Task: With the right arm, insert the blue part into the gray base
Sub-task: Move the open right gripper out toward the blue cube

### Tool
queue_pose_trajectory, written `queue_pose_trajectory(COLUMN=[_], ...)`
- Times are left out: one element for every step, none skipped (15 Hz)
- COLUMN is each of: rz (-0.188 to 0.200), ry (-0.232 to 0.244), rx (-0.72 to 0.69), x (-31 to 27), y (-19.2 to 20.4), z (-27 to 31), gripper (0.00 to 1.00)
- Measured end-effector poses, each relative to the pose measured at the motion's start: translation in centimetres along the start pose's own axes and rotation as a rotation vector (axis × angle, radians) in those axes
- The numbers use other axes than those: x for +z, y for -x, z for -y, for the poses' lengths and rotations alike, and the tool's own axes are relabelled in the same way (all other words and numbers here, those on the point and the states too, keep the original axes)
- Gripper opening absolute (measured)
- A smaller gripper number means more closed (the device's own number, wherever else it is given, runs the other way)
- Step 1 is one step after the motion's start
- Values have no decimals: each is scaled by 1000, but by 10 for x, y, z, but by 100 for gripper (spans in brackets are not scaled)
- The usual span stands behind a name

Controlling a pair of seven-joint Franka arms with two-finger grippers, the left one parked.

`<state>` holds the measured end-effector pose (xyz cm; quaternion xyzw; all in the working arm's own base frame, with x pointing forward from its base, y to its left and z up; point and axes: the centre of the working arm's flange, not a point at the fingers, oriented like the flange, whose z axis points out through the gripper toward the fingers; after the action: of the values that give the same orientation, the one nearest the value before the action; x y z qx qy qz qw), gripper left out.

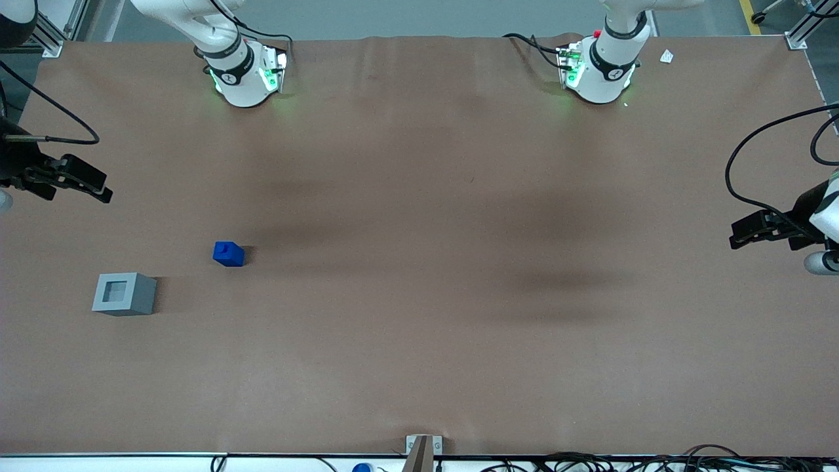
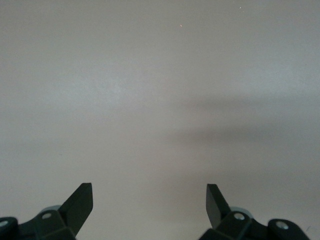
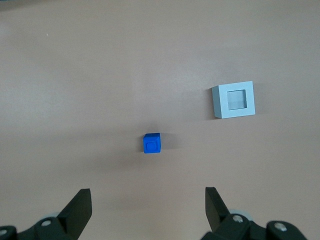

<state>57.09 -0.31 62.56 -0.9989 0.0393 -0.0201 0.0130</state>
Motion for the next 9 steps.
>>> queue_pose_trajectory(rz=[-1,-3,-6,-6,-6,-4,-5,-9,-16], ry=[0,0,0,0,0,0,1,1,1], rx=[0,0,0,0,0,2,4,6,6], x=[0,0,-1,-1,0,1,2,3,3], y=[0,0,-1,-1,-1,-2,-3,-5,-7], z=[0,0,0,0,0,-1,-2,-2,-3], gripper=[100,100,100,100,100,100,100,100,100])
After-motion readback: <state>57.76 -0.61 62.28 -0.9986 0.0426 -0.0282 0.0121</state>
